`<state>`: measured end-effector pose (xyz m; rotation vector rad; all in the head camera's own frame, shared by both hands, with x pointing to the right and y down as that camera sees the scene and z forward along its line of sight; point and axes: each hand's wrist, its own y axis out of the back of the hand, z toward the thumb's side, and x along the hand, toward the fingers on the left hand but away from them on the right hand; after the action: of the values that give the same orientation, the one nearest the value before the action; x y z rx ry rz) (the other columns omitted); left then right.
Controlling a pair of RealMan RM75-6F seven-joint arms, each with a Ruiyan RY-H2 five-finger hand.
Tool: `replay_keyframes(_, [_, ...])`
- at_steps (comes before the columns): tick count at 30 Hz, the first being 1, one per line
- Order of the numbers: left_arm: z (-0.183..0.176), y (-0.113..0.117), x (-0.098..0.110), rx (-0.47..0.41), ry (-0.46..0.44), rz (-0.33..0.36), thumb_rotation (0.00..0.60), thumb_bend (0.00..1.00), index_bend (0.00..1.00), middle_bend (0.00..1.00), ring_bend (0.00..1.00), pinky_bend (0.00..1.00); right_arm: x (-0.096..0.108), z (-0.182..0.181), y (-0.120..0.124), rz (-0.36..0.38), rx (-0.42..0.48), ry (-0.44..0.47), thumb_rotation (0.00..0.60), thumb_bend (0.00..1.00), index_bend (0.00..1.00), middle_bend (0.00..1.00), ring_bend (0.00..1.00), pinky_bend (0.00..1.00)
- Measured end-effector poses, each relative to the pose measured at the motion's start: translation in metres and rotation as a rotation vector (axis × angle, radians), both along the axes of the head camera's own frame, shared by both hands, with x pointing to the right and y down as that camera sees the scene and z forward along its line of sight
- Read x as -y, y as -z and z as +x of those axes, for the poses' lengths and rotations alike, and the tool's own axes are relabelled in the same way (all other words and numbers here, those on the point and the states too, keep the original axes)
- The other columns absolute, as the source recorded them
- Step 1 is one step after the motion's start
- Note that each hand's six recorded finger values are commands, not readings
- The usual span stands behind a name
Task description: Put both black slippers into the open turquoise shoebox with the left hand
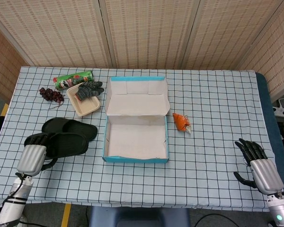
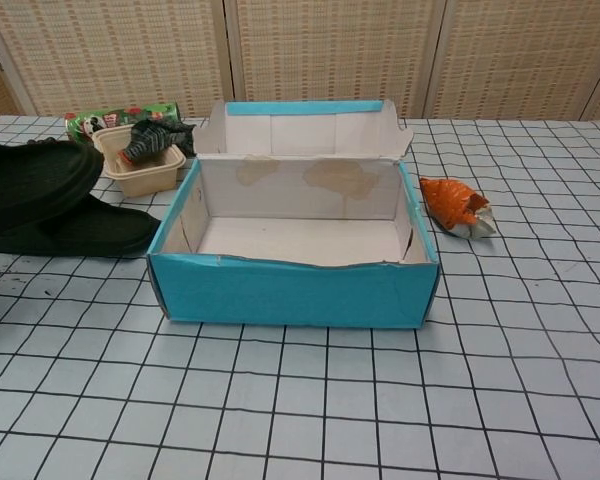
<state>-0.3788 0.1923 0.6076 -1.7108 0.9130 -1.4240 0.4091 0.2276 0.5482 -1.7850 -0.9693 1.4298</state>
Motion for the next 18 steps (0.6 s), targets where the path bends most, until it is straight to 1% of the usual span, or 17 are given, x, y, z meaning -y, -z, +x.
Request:
replay_keyframes(4, [0.033,0.008,0.018,-0.052,-0.058,0.008,0.600,0.48,0.66,0.73,0.62,0.43,0.000,0.000,-0.001,-0.004,0.001,-0.001,0.600,0.17,0.00,0.00,0.00,0.00])
replay_keyframes(6, [0.048,0.009,0.024,-0.059,-0.091,0.008,0.600,0.48,0.66,0.73,0.62,0.46,0.000,0.000,-0.002,-0.006,0.001,-0.003,0.600,0.17,0.00,0.00,0.00,0.00])
replay_keyframes(9, [0.078,0.007,0.034,-0.070,-0.146,0.009,0.600,0.48,0.66,0.74,0.62,0.50,0.001,0.001,-0.002,-0.008,0.001,-0.009,0.600,0.17,0.00,0.00,0.00,0.00])
replay_keyframes(13, [0.129,0.002,0.046,-0.107,-0.214,-0.009,0.600,0.48,0.66,0.74,0.62,0.52,0.002,0.003,-0.004,-0.016,0.005,-0.018,0.600,0.17,0.00,0.00,0.00,0.00])
replay_keyframes(18, [0.175,-0.001,0.056,-0.121,-0.265,-0.024,0.600,0.48,0.66,0.74,0.62,0.55,0.004,0.006,-0.003,-0.020,0.013,-0.027,0.600,0.17,0.00,0.00,0.00,0.00])
